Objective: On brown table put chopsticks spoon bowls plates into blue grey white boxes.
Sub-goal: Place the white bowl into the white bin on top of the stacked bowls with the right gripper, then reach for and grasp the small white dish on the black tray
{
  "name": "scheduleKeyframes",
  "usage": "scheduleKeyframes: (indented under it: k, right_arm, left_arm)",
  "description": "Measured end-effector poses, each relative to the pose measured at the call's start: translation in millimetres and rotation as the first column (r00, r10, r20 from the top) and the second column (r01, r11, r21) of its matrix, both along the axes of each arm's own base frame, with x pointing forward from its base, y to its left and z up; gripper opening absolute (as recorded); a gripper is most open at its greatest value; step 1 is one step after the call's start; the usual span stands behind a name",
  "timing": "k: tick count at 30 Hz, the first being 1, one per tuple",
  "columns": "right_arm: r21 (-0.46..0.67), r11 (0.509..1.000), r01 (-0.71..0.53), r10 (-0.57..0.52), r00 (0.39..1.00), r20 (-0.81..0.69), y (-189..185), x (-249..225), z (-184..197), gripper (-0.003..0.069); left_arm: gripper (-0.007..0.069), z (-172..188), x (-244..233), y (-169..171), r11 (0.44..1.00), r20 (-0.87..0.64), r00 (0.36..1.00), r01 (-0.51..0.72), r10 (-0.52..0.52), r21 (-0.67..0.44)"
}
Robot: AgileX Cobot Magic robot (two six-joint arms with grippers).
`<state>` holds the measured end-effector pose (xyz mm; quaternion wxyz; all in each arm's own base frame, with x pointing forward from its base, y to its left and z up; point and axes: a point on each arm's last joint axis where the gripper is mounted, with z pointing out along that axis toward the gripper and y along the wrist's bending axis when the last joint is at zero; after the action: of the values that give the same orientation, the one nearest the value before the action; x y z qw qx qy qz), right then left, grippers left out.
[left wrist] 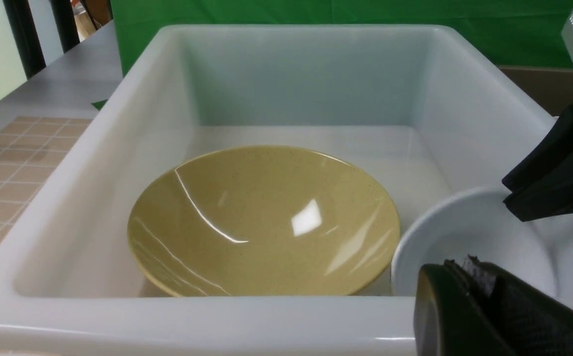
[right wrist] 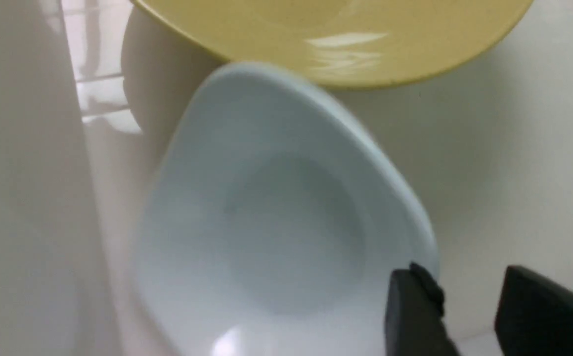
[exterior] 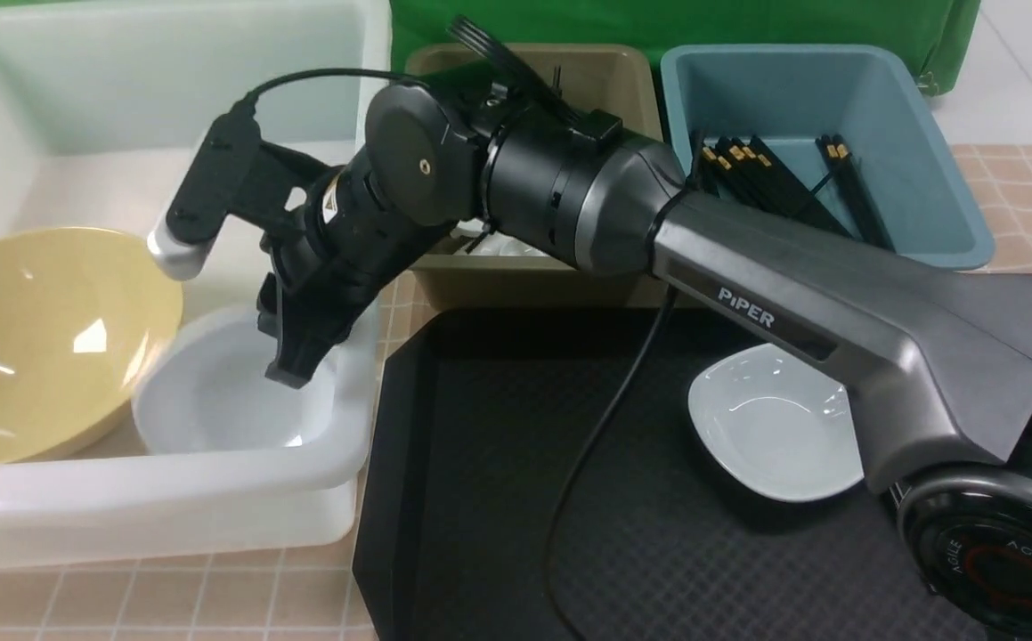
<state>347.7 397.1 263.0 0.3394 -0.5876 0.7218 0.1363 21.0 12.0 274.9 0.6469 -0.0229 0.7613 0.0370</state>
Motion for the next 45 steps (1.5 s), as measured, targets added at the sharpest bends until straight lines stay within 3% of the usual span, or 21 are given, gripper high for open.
scheduleKeyframes:
  k: [5,10,12,13,14,15,18,19,21,24,28,34,45]
  right_arm:
    - [0.030,0.999,0.032,-0.032,0.999,0.012,-9.2,-5.0,25.5,0.0486]
    - [0.074,0.993,0.094,-0.099,0.993,0.059,-52.4,-26.7,110.4,0.0521]
    - [0.041,0.983,0.181,-0.184,0.981,0.063,-82.1,-31.8,137.7,0.0523]
    - [-0.031,0.939,0.344,-0.342,0.938,0.057,-125.2,-27.5,155.2,0.0523]
    - [-0.050,0.914,0.402,-0.400,0.916,0.045,-139.8,-21.7,154.3,0.0523]
    - [-0.074,0.860,0.504,-0.505,0.863,0.009,-164.1,-14.3,150.6,0.0523]
    - [-0.173,0.771,0.613,-0.630,0.774,-0.069,-201.3,0.7,119.0,0.0521]
    - [-0.281,0.713,0.643,-0.692,0.710,-0.131,-224.5,6.5,81.2,0.0518]
    - [-0.398,0.653,0.644,-0.746,0.639,-0.190,-249.7,6.4,27.8,0.0514]
    - [-0.467,0.596,0.653,-0.799,0.540,-0.265,-277.5,-3.4,-34.2,0.0510]
    - [-0.429,0.564,0.706,-0.824,0.451,-0.342,-296.9,-14.0,-71.2,0.0509]
    - [-0.337,0.564,0.754,-0.819,0.461,-0.341,-297.4,-9.8,-76.1,0.0509]
    - [-0.360,0.600,0.714,-0.800,0.534,-0.274,-298.7,1.2,-53.0,0.0509]
  left_arm:
    - [-0.0007,-0.7,0.8,-0.2,1.000,0.005,1.000,0.003,-0.003,0.007]
    - [-0.0007,-2.5,1.5,-0.2,1.000,-0.001,1.000,0.002,-0.002,0.009]
    - [-0.0007,-2.5,1.5,-0.1,1.000,-0.001,1.000,0.002,-0.002,0.009]
    - [-0.0007,-2.5,1.5,-0.1,1.000,-0.001,1.000,0.001,-0.001,0.010]
    - [-0.0007,-2.5,1.5,-0.1,1.000,-0.001,1.000,0.001,-0.001,0.010]
    - [-0.0007,-2.5,1.5,-0.1,1.000,-0.001,1.000,0.001,-0.001,0.010]
    - [-0.0007,-2.5,1.5,0.0,1.000,-0.001,1.000,0.001,-0.001,0.011]
    - [-0.0007,-2.5,1.5,0.0,1.000,-0.001,1.000,0.001,-0.001,0.011]
    - [-0.0007,-2.5,1.5,0.0,1.000,-0.001,1.000,0.001,-0.001,0.011]
    - [-0.0007,-2.4,1.5,0.0,1.000,0.000,1.000,0.001,-0.001,0.011]
    - [-0.0007,-2.4,1.5,0.0,1.000,0.000,1.000,0.001,-0.001,0.012]
    - [-0.0007,-2.4,1.5,0.1,1.000,0.000,1.000,0.000,0.000,0.014]
    - [-0.0007,-2.3,1.5,0.4,1.000,0.000,1.000,-0.002,0.002,0.018]
